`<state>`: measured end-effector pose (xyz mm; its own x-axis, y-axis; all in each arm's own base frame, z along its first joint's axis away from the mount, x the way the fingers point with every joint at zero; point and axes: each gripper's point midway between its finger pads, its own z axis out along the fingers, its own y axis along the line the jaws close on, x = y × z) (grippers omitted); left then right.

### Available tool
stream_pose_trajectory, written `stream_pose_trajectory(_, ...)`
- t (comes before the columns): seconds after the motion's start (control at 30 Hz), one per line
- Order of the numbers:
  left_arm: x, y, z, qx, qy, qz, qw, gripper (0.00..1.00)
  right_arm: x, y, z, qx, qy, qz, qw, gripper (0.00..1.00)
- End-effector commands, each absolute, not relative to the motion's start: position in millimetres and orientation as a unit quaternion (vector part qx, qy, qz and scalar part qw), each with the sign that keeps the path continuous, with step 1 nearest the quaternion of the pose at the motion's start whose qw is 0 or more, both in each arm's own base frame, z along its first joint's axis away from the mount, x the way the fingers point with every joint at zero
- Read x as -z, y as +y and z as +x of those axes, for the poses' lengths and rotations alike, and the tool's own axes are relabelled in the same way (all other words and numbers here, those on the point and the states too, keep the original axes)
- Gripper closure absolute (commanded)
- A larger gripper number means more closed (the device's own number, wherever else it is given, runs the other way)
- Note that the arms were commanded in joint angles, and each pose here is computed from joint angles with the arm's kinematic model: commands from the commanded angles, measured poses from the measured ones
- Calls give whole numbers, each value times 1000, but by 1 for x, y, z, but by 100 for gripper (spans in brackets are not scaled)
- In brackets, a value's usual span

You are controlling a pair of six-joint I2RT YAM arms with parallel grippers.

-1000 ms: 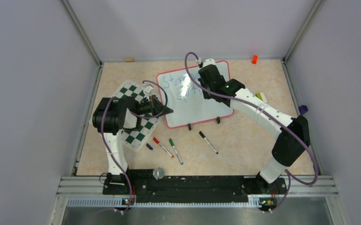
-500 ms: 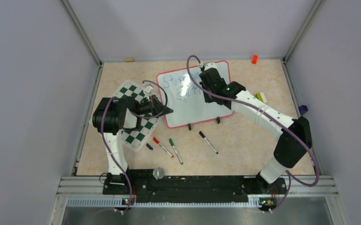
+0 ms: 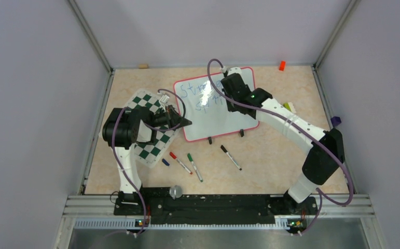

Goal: Write a sentence on the whiteboard

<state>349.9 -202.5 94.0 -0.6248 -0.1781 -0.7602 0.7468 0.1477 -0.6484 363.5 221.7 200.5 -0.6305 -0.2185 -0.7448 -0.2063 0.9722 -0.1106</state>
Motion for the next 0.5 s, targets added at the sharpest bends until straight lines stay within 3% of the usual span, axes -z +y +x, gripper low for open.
stream_pose_trajectory(0.0, -110, -189, 370, 572, 631, 241, 466, 100, -233, 218, 383, 9, 887, -90, 453, 100)
stream_pose_trajectory(0.47, -109, -189, 370, 573, 632, 238, 465, 100, -251, 230, 319, -63, 876, -96, 469, 100)
